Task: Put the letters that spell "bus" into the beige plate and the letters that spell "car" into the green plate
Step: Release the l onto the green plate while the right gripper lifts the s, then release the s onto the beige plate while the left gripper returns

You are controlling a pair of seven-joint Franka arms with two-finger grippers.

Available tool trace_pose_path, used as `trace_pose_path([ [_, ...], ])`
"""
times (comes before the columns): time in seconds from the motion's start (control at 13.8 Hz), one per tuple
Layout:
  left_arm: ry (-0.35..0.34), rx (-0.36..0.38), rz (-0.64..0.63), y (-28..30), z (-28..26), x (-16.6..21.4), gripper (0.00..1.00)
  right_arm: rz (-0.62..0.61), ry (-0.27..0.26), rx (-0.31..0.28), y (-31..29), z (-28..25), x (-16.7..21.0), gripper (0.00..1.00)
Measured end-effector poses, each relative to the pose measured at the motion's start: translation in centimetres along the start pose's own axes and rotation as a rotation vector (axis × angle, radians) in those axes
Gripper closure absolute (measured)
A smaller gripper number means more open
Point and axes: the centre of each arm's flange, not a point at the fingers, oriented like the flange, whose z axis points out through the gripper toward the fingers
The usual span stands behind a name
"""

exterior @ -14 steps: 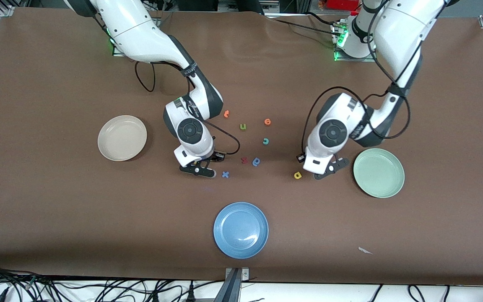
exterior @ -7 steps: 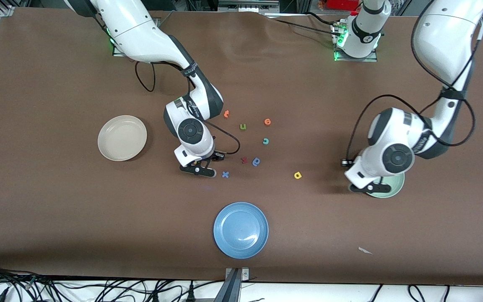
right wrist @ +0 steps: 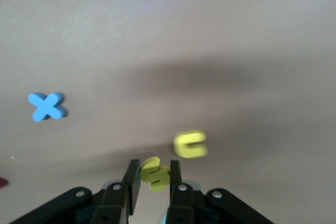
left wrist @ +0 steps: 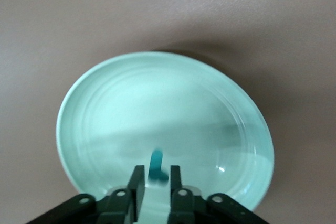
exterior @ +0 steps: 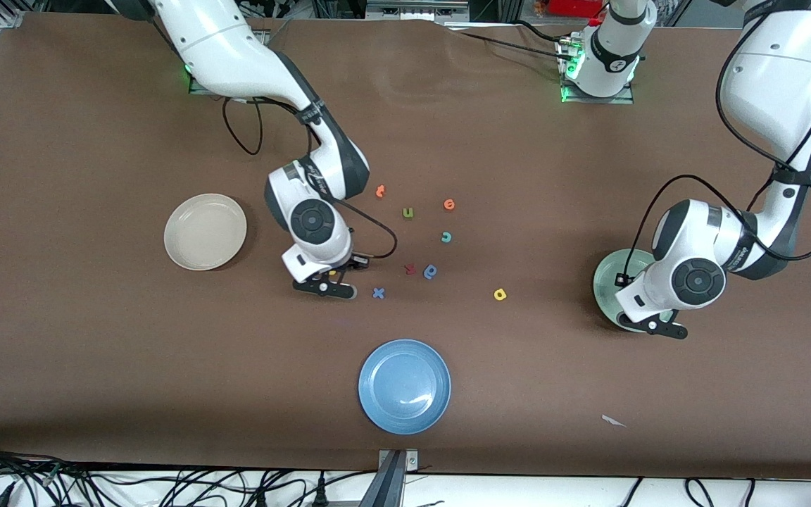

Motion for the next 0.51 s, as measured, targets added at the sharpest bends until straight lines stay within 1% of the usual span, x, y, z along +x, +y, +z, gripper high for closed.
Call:
trace_pose_path([
  [0.07,0.009,-0.006,0.011,-0.1,0.4,0.2,0.59,-0.017,-0.024,-0.035,2.1,-1.7,0.7,0.73],
  [0.15,0.022,-0.008,0.008,-0.2,0.0,0.4,0.48,-0.042,-0.051,-0.068,4.6,-3.2,1.5,0.73],
  [0.22,0.042,-0.018,0.002,-0.2,-1.1,0.8,0.39,-0.073,-0.083,-0.098,7.3,-4.2,2.3,0.73],
  [0.29,0.064,-0.054,-0.020,0.4,-2.5,1.1,0.28,-0.105,-0.118,-0.121,10.2,-4.7,3.0,0.73],
  [0.36,0.082,-0.109,-0.047,1.4,-3.8,1.4,0.19,-0.132,-0.144,-0.134,13.1,-4.9,3.5,0.73],
  [0.44,0.098,-0.146,-0.065,3.0,-4.8,1.8,0.07,-0.149,-0.168,-0.140,15.6,-4.5,3.6,0.73],
  [0.51,0.110,-0.162,-0.074,5.5,-5.6,2.4,0.00,-0.167,-0.195,-0.147,17.8,-3.8,3.5,0.73],
])
